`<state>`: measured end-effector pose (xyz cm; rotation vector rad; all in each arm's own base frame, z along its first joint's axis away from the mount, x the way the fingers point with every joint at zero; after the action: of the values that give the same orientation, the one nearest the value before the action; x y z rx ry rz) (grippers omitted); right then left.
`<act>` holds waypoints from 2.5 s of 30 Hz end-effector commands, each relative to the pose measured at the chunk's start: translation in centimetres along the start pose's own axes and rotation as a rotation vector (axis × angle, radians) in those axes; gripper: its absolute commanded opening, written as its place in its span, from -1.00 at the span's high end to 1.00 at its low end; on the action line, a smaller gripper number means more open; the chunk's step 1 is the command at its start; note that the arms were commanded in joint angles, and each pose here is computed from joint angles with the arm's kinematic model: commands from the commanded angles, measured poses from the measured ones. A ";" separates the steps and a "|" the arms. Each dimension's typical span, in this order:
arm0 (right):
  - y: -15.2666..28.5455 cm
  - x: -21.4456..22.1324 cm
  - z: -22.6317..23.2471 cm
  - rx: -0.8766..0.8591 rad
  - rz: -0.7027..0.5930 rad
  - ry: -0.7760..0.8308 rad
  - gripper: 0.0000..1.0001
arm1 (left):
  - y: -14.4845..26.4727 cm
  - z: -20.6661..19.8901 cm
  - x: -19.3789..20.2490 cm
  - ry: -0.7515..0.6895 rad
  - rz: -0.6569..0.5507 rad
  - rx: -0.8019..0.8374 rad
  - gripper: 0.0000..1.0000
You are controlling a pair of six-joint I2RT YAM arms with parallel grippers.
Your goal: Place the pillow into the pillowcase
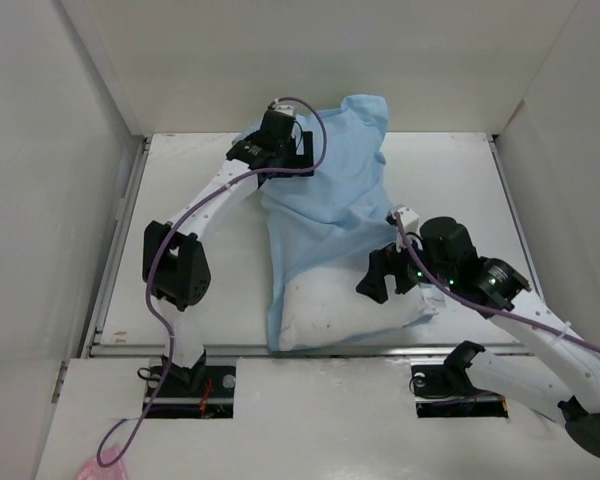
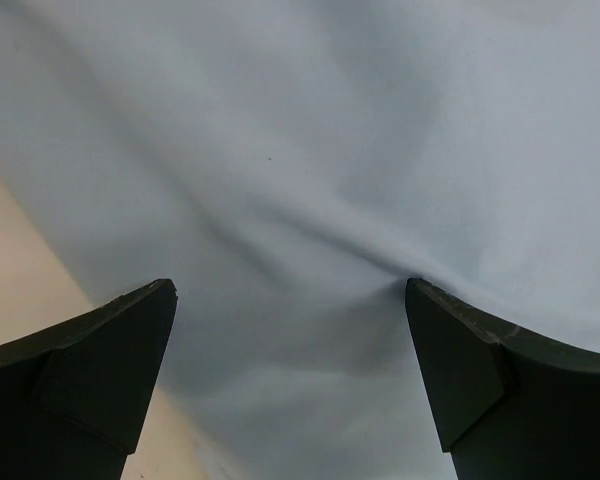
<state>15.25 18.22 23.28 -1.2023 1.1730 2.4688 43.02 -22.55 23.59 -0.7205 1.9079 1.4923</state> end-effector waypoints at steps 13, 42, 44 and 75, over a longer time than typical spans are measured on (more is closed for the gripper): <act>1.6 -0.7 0.9 -0.013 -0.012 0.029 -1.00 | -9.4 6.8 -0.2 0.116 0.078 -0.098 1.00; -17.4 -14.0 -0.3 0.085 -0.204 0.516 -1.00 | 15.0 13.5 -1.2 0.442 -0.356 -0.078 -1.00; -20.9 -12.7 -0.8 0.054 -0.139 0.512 -1.00 | 14.0 13.4 3.1 0.466 -0.275 -0.077 -1.00; -25.7 -7.6 1.9 0.133 0.033 0.297 -0.99 | 5.0 13.2 23.5 0.591 0.106 -0.038 -1.00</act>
<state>27.83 37.27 17.45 -1.6775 1.3308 2.2970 24.18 -9.04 6.74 -1.2116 2.3868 1.5598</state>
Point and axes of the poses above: each gripper's point midway between its finger pads, its own y axis back along the fingers, its own z axis along the line the jaws close on, x = y × z, the point moved 4 cm from there along y, back along the fingers
